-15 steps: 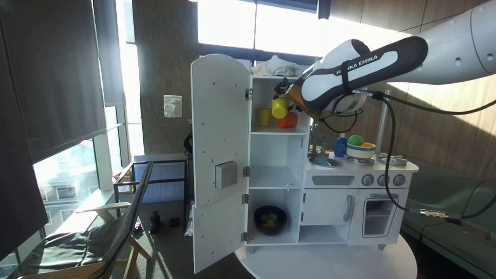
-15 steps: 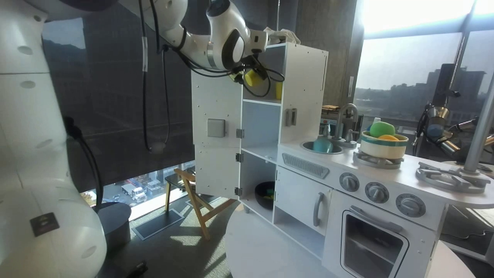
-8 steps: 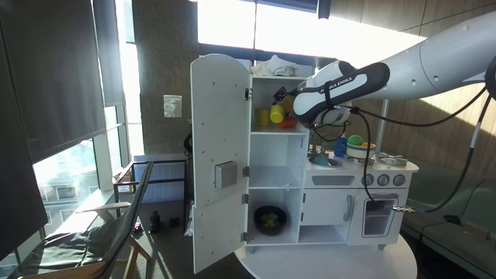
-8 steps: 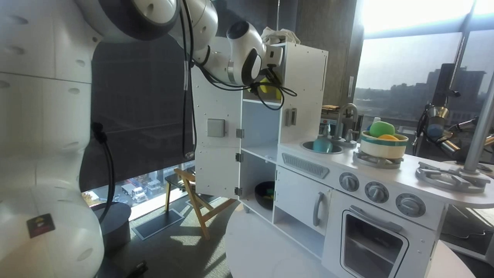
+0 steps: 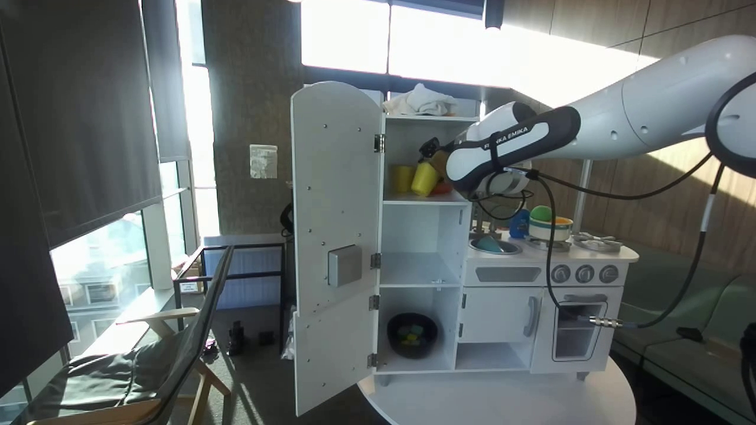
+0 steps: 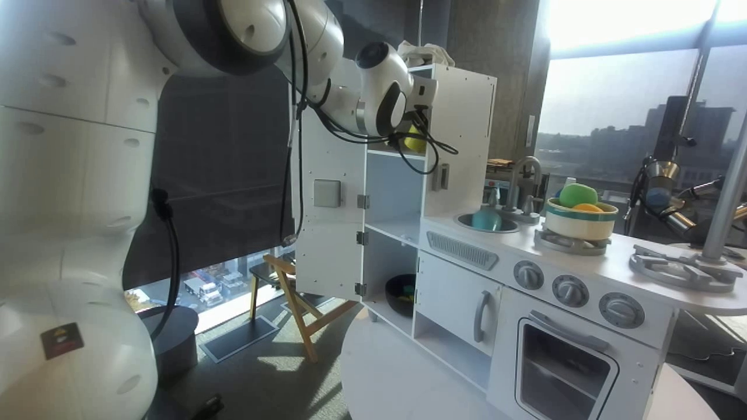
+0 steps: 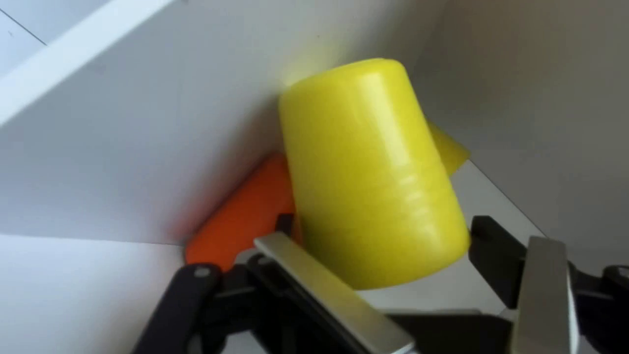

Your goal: Put the cups in the cabinet

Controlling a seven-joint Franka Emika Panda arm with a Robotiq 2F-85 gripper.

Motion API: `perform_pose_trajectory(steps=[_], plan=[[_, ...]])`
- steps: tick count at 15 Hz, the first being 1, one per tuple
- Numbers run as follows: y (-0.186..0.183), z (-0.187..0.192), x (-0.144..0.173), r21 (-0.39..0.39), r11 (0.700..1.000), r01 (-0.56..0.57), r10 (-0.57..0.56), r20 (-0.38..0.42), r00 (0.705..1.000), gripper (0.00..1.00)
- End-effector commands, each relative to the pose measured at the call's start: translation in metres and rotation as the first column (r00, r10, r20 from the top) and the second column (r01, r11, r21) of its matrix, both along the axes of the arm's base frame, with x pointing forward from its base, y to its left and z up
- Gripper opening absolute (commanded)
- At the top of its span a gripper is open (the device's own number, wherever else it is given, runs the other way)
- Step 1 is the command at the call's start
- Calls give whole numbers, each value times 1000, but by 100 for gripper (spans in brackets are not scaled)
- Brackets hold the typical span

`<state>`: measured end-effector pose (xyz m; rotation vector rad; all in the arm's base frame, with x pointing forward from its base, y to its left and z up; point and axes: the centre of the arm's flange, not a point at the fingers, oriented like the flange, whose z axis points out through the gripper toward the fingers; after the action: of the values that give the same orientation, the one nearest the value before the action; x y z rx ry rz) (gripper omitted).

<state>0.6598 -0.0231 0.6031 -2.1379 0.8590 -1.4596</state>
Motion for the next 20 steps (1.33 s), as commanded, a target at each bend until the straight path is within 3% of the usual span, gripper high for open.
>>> perform_pose_trajectory(steps=[1, 7, 14, 20], plan=[[-6, -3, 17, 21, 999, 28, -28, 5, 1000, 100], [-7, -3, 3, 35, 999, 26, -25, -9, 1000, 100], [-6, 22, -17, 79, 996, 37, -39, 26, 999, 100], [-5, 19, -57, 38, 999, 12, -5, -160, 987, 100]])
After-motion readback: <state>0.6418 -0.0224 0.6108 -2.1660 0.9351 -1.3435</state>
